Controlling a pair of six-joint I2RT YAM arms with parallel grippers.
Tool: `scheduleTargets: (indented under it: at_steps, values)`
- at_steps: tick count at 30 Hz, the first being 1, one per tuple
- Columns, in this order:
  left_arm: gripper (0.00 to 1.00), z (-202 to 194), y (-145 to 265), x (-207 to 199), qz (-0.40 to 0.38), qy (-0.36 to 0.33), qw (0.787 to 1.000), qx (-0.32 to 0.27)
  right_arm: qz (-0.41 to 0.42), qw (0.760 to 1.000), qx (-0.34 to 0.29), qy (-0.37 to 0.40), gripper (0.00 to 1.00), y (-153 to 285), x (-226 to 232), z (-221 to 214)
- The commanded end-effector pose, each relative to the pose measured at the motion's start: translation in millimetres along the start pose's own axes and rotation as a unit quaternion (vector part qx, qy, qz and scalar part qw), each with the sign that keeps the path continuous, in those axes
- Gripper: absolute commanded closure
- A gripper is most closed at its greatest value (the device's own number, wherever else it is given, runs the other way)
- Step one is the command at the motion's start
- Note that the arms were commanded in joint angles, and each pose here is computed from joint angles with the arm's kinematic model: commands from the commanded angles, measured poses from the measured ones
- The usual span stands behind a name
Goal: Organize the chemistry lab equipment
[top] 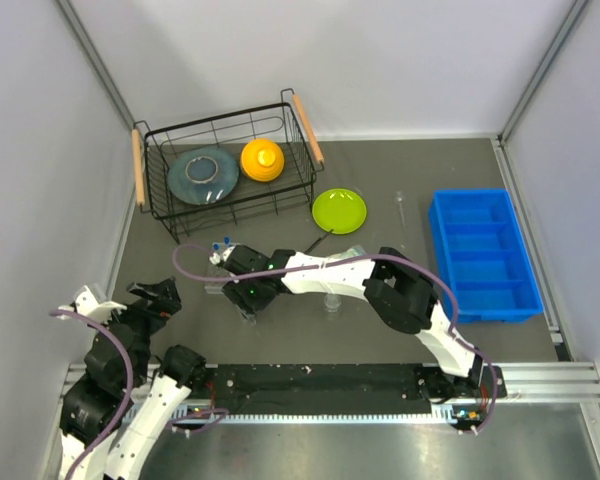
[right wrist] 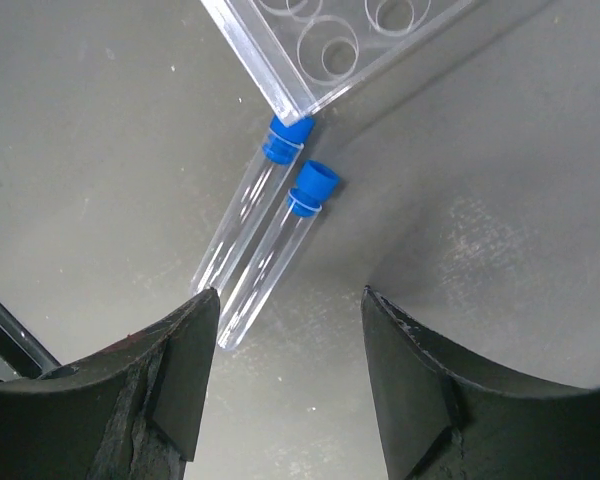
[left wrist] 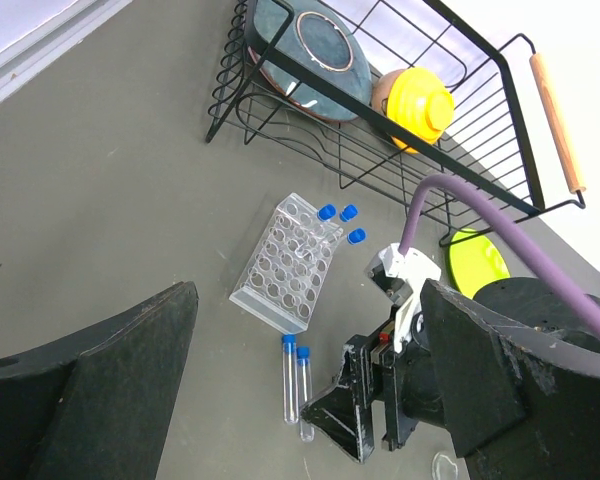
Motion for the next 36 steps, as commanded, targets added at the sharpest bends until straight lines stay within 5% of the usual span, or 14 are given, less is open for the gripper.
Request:
scheduleTargets:
  at_steps: [1, 17, 28, 36]
  values:
    - [0.02, 5, 17, 12, -0.039, 0.049, 0.996, -0.063, 0.005, 1.0, -0.021, 0.003, 0.41, 1, 13, 11]
    - [0.02, 5, 16, 11, -0.045, 0.047, 0.996, -0.063, -0.075, 0.996, -0.038, 0.01, 0.54, -1, -2, 6]
    - [0.02, 6, 15, 7, -0.055, 0.039, 0.996, -0.058, -0.091, 0.995, -0.035, 0.023, 0.81, -1, -10, 3]
    - [0.01, 5, 13, -4, -0.072, 0.041, 0.996, -0.018, -0.1, 0.994, -0.032, 0.031, 0.8, -5, -22, 6]
Point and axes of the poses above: each gripper's point midway between its finger pads, its own y axis back along the fingers, its own x axis along the line the jaws close on, z = x × y, the point moved 10 cm from there along y, back along the fingers, and after that the axes turned 11 degrees about -y, right-handed, at the moved point
